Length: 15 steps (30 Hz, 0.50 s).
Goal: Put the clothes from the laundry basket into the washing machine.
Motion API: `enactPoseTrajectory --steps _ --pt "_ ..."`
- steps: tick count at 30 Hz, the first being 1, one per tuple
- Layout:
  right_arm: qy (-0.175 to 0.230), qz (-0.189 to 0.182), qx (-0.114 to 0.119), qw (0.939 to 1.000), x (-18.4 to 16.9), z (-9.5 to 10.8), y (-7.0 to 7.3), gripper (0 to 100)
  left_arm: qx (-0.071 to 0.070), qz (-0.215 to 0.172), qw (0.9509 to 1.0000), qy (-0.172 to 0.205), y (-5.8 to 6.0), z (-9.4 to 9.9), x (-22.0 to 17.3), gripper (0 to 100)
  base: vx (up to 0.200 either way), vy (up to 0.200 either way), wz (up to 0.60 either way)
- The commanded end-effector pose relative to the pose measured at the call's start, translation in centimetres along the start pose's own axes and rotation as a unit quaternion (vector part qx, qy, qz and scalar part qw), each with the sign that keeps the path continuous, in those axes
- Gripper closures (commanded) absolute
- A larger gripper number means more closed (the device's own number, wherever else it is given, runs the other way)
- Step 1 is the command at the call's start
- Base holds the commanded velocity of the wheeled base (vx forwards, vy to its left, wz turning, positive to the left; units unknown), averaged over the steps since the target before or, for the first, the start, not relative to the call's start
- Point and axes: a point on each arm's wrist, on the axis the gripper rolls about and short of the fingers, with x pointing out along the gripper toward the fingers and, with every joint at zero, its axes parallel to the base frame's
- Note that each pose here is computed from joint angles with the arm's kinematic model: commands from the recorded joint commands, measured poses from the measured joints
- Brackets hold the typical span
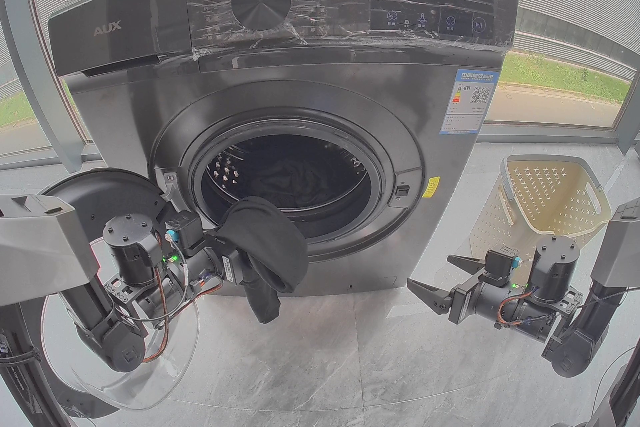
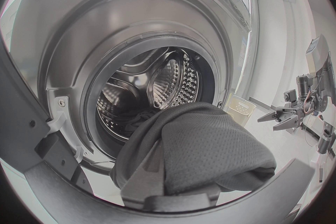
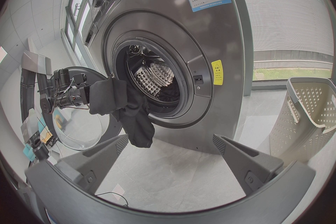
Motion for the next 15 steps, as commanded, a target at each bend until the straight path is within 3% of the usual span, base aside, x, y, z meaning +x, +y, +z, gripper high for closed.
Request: enactPoseTrajectory --steps 1,7,14,15 --pt "0.003 0.001 0.000 1.0000 -0.1 -0.1 0.1 0 0.000 0.000 1.0000 0.002 0.0 -0.2 0.1 100 0.000 0.000 0.00" --pt "0.006 0.006 -0.001 1.0000 -0.1 -0.2 0.3 0 -0.001 -0.003 1.0000 0.007 -0.1 -0.7 0.4 100 0.000 0.000 0.00" --pt "0.003 0.020 -0.005 0.9998 -0.1 -0.1 1.2 0 -0.001 -0.011 0.9999 0.003 -2.0 -1.2 2.1 100 0.000 0.000 0.00" --pt "0.005 0.024 -0.006 0.9997 -0.1 -0.2 1.4 0 -0.001 -0.004 1.0000 -0.003 -2.8 -1.7 3.7 100 0.000 0.000 0.00"
